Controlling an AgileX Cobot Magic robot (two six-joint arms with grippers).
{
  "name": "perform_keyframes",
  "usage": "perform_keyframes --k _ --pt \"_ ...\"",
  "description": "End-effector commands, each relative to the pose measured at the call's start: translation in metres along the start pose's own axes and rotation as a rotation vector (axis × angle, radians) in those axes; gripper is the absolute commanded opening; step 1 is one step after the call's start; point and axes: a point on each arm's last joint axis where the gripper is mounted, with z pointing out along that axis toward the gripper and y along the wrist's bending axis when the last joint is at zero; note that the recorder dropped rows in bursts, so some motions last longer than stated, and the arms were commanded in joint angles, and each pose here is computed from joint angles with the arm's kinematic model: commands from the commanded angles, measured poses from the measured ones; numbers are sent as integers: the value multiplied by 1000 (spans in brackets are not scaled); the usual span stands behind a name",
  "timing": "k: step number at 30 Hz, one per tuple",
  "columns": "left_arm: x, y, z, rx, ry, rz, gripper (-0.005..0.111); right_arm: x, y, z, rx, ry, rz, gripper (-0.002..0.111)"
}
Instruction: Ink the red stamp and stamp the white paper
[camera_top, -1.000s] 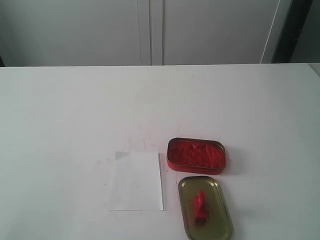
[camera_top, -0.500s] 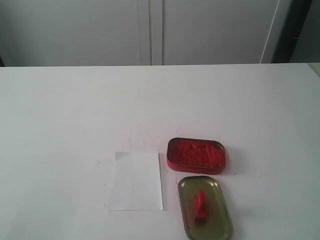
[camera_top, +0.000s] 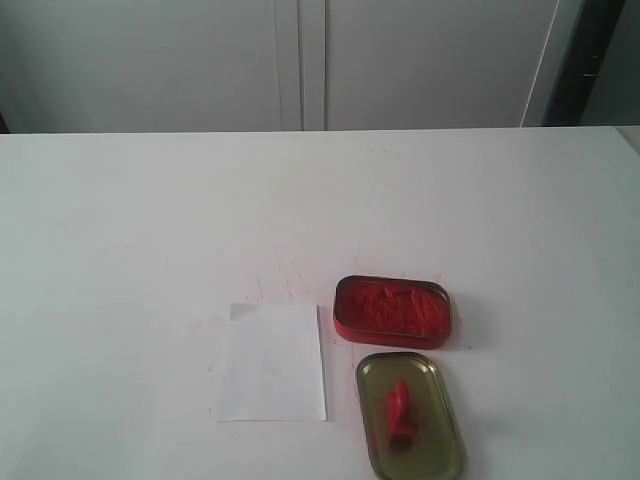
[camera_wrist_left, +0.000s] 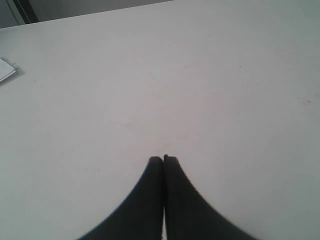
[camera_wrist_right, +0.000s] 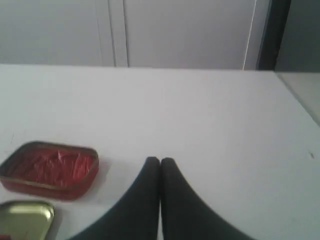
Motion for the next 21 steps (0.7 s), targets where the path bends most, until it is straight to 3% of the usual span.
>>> perform_keyframes --k 1,7,21 --pt "1 0 0 -3 0 0 0 -18 1 -2 -9 -213 -10 0" --pt "1 0 0 -3 0 0 0 -34 2 -7 -22 -398 -10 0" --pt "1 0 0 -3 0 0 0 -35 2 -7 -13 -412 -59 0"
